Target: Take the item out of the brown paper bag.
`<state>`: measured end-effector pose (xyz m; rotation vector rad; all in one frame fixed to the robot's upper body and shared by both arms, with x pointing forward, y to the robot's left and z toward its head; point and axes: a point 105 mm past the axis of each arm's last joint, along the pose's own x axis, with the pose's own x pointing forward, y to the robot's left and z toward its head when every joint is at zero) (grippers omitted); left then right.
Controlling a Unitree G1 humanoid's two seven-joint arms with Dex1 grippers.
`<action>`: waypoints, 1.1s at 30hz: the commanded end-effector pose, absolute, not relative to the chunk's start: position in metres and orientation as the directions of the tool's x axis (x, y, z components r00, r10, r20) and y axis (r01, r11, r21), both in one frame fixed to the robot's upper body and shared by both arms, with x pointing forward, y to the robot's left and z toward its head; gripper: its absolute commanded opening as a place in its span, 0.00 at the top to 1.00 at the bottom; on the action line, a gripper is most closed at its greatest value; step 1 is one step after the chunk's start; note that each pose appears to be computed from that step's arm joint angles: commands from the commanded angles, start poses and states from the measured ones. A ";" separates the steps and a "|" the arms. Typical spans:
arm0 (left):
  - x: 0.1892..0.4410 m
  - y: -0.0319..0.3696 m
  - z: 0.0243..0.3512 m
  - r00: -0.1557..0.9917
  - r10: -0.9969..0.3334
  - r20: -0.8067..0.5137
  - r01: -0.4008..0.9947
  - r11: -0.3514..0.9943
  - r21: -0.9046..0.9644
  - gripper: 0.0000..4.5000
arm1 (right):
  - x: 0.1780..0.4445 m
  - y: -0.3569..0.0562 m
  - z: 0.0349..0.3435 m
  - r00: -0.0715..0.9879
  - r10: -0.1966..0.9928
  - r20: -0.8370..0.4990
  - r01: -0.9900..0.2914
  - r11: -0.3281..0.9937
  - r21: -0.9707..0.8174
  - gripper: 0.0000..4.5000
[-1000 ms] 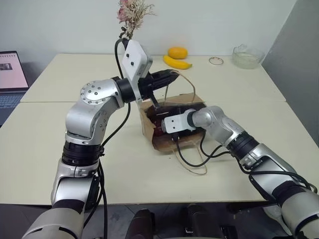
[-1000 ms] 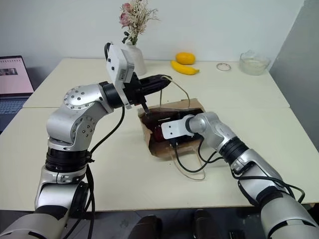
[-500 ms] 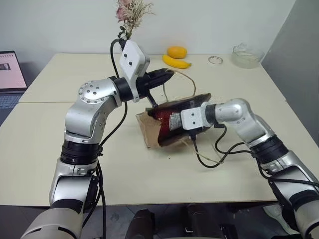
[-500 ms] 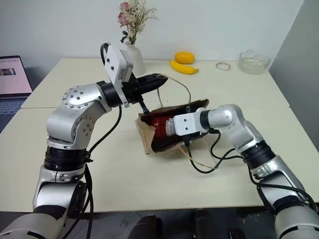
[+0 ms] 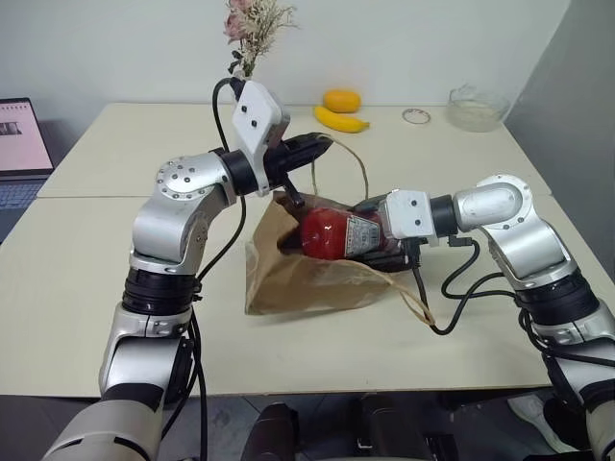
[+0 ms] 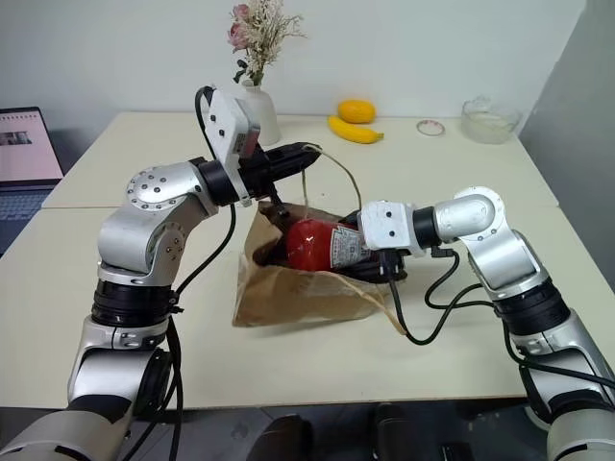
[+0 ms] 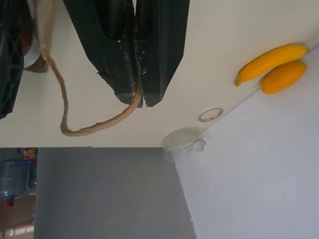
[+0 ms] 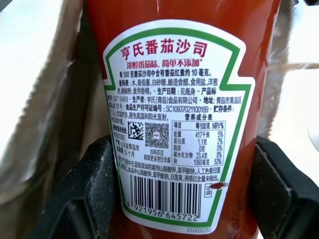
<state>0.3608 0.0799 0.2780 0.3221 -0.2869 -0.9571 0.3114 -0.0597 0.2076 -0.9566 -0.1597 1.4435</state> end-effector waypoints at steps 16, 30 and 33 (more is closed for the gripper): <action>0.357 0.075 0.289 0.529 -0.839 0.128 0.733 0.528 0.429 1.00 | 0.304 -0.080 0.306 0.189 0.982 0.026 -0.901 0.184 -0.392 0.31; 0.355 0.079 0.284 0.542 -0.832 0.122 0.731 0.538 0.419 1.00 | 0.356 -0.211 0.315 0.753 0.657 -0.031 -0.548 0.600 -0.583 0.31; 0.355 0.078 0.286 0.540 -0.832 0.126 0.733 0.538 0.416 1.00 | 0.373 -0.226 0.280 0.815 0.557 -0.159 -0.513 0.565 -0.646 0.31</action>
